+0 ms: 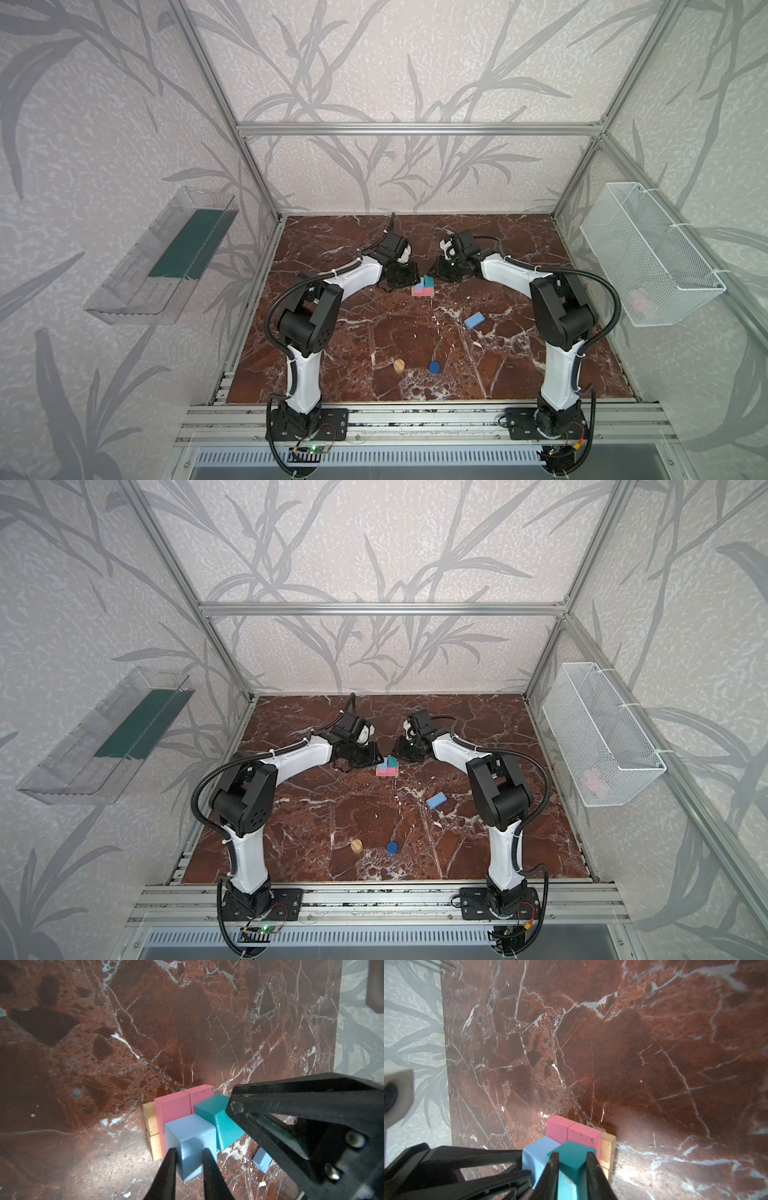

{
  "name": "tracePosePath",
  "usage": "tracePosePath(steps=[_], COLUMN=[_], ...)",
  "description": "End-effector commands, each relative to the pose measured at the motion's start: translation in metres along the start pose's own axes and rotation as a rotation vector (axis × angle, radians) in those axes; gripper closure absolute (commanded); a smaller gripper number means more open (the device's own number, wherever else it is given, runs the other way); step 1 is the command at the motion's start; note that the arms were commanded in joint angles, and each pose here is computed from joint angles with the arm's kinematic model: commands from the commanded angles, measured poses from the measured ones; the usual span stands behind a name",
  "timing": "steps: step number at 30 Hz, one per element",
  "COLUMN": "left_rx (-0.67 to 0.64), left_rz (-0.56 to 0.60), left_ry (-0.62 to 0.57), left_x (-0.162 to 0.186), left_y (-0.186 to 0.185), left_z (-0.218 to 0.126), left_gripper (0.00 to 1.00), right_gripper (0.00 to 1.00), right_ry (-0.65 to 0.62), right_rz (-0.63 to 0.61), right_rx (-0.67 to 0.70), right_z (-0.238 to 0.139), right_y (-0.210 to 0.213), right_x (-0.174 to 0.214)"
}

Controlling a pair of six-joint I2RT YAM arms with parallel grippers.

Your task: Build the wood block tower

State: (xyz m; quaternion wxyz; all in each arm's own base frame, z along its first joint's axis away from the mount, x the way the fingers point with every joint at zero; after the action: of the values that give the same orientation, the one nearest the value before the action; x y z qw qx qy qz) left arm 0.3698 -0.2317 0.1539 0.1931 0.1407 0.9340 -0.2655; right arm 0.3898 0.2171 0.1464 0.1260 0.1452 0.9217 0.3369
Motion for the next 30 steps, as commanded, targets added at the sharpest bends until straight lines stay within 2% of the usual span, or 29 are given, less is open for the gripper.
tracePosePath(steps=[1,16,30], left_rx=[0.007,0.001,0.000], left_rz=[0.003,0.006,0.011], left_ry=[-0.009,-0.034,-0.032], left_x=[-0.005,-0.005,-0.006], left_y=[-0.004,-0.007,-0.006], left_z=[0.001,-0.010,-0.006], left_gripper=[0.78,0.74,0.74], right_gripper=[0.77,0.76,0.73], right_ry=[0.026,0.031,0.027], right_rz=[0.011,0.039,0.047], right_rx=[0.027,0.035,0.049], right_z=[-0.001,-0.003,-0.004], right_y=[-0.005,-0.006,-0.008], right_x=[0.009,0.017,0.018])
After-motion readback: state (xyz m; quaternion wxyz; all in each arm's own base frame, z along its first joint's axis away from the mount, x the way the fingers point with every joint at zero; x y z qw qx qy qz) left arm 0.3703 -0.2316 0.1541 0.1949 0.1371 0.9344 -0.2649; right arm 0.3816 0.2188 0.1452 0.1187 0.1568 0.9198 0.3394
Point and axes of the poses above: each gripper's point midway between its finger pads, its own z axis out along the fingers, its own y axis along the line the jaws close on, x = y × z, the point moved 10 cm from there along -z, back along the fingers, and after that the axes turned 15 degrees about z, right-handed, at the moved point
